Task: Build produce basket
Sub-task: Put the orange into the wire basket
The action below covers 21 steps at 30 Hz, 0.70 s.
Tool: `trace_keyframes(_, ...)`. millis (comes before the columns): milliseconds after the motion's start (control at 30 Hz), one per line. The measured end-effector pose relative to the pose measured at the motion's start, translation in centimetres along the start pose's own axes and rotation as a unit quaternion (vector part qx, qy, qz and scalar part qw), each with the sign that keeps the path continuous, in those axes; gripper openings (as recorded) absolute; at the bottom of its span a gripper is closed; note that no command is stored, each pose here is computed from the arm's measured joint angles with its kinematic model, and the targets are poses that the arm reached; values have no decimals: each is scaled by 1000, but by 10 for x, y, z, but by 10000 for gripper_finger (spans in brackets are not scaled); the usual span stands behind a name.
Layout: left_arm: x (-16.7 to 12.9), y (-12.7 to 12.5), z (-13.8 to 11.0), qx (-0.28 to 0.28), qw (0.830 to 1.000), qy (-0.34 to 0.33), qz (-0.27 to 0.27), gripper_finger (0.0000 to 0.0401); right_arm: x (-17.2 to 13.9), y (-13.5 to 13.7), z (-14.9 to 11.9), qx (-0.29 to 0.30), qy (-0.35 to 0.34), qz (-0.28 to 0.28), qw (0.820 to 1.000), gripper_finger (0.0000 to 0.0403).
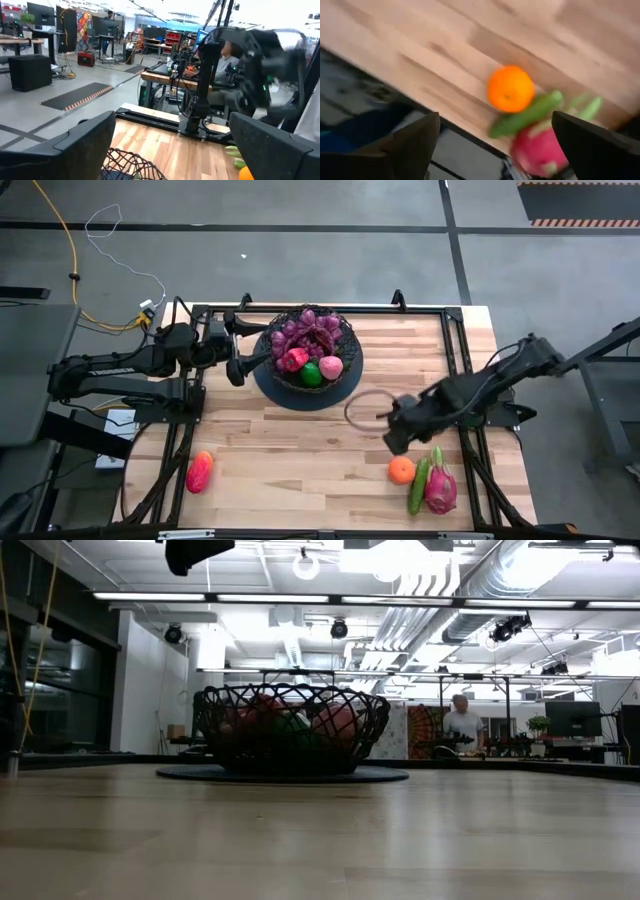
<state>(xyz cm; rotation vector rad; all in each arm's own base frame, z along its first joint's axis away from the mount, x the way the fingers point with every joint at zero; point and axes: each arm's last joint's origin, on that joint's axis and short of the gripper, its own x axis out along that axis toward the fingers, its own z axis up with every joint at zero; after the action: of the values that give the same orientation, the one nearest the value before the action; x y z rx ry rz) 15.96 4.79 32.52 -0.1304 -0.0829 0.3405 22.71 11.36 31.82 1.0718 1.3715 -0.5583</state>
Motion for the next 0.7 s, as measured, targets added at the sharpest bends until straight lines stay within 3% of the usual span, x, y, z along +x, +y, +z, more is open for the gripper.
trace_keyframes(200, 0, 0, 0, -7, 1000, 0, 1, 378, 44, 9, -7, 12, 26, -83, 996, 374)
trace_keyframes(433, 0, 1, 0, -29, 999, -2, 13, 378, 59, 14, -7, 15, 48, -102, 993, 374)
trace_keyframes(600, 0, 1, 0, 3, 1000, -3, 23, 378, 59, 10, -12, -1, -36, -121, 992, 374)
trace_keyframes(700, 0, 2, 0, -11, 999, -4, 32, 378, 59, 10, -12, 3, -53, -120, 991, 374)
